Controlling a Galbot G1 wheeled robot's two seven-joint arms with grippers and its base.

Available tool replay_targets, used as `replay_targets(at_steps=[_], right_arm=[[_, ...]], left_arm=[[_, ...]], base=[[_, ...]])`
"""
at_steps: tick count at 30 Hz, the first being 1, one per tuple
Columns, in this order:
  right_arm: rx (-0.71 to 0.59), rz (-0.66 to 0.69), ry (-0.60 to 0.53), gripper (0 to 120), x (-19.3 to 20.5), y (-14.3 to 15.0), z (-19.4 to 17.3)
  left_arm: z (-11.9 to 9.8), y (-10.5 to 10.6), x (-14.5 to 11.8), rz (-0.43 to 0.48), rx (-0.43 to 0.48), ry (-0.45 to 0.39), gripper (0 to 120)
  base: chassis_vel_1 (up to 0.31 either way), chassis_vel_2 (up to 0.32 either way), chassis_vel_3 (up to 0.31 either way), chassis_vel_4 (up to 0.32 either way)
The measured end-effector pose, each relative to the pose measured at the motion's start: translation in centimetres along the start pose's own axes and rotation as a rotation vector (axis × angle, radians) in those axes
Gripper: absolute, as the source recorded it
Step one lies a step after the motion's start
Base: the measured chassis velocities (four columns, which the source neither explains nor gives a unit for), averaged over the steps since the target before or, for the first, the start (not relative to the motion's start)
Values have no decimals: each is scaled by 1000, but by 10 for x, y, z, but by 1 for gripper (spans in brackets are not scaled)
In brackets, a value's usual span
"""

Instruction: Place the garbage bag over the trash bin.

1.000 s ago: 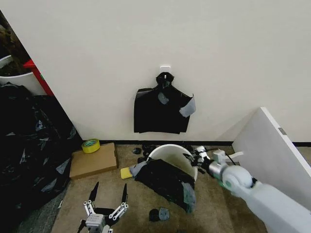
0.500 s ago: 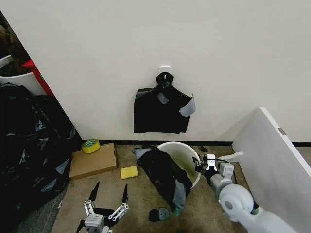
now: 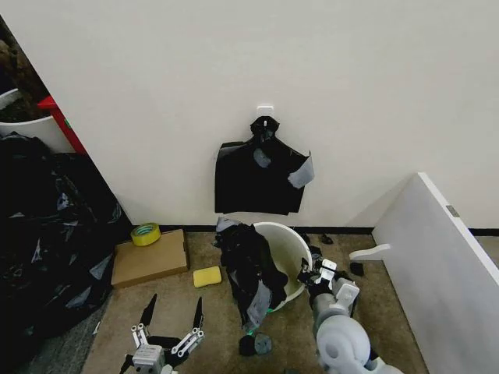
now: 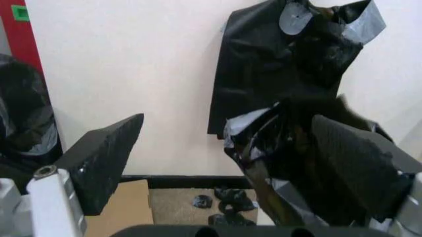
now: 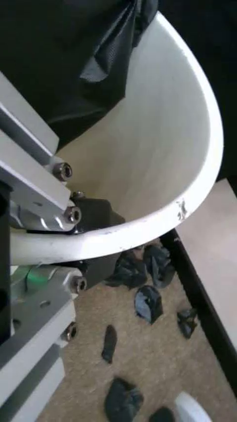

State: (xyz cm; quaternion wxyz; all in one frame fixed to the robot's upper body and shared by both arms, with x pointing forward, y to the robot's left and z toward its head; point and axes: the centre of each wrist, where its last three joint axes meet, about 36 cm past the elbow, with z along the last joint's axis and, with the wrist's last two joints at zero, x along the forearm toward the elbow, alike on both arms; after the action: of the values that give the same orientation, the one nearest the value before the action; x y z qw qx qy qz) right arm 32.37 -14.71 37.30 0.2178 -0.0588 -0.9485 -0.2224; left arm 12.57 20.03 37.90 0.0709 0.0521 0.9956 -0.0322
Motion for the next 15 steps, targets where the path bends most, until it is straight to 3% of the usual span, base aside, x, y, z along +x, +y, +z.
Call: replay_targets(at_steps=[15], right_arm=[[-25,39,-18,2,-8,6,52]], left_arm=[[3,-1,-2,-3,0,-2,100]], base=[[0,0,0,0]])
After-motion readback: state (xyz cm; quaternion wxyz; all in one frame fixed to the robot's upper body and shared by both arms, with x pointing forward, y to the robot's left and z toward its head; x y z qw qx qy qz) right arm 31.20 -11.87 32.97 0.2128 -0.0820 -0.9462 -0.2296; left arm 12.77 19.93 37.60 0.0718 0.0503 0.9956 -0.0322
